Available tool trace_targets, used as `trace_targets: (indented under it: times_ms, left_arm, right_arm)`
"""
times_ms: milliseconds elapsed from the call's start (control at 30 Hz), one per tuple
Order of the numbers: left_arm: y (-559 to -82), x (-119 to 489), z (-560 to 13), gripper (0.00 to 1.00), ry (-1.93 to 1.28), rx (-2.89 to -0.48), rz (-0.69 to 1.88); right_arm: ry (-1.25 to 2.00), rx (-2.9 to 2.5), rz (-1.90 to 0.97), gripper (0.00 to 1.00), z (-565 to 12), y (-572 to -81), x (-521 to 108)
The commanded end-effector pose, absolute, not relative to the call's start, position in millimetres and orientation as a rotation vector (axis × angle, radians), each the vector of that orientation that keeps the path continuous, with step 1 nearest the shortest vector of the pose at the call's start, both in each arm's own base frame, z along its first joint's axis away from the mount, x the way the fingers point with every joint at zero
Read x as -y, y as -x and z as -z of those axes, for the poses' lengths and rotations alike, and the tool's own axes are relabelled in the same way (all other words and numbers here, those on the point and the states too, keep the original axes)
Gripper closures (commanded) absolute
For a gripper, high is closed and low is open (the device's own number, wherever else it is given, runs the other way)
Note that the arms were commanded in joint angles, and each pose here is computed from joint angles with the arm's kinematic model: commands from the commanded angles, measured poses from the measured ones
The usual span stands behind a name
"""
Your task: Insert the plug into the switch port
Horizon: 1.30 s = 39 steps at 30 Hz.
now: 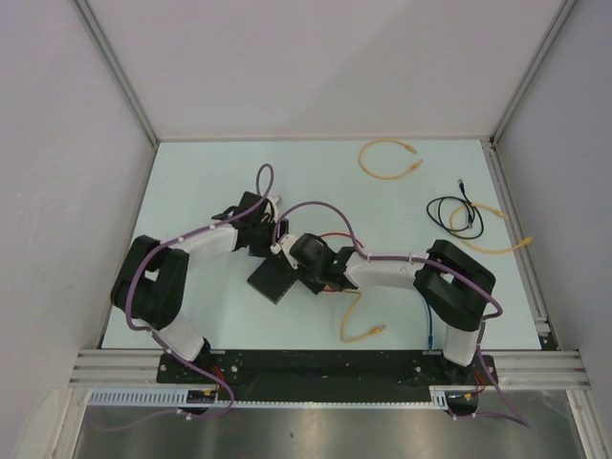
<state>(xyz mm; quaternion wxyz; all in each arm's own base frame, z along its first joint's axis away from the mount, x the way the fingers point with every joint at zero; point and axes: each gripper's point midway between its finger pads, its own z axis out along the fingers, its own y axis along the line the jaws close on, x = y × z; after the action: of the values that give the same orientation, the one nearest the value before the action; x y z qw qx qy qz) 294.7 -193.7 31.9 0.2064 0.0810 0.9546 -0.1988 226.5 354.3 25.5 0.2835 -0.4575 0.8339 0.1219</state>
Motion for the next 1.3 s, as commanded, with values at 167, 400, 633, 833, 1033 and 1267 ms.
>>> trace_targets:
  times_ms: [167,400,633,833,1033,1267]
  left_arm:
    - [-310,190,-66,0.25,-0.237,-2.624,0.629]
    - [-324,162,-103,0.12,-0.183,-2.510,0.509]
    - [-305,143,-162,0.01,-0.200,-2.290,0.463]
    - [-284,123,-170,0.01,-0.168,-2.141,0.415]
    - [-280,113,-173,0.01,-0.148,-2.046,0.376]
    - [-284,110,-167,0.01,-0.127,-2.056,0.353]
  right_arm:
    - [0.942,-2.090,-0.503,0.59,-103,-262,-393]
    - [0.676,-2.175,-0.361,0.36,-138,-302,-307]
    - [-0.003,-2.173,-0.164,0.28,-167,-390,-170]
    - [-0.412,-2.017,-0.256,0.24,-170,-462,-98]
    - [-0.603,-1.869,-0.359,0.23,-145,-520,-60]
    - [-0.600,-1.788,-0.453,0.26,-103,-561,-59]
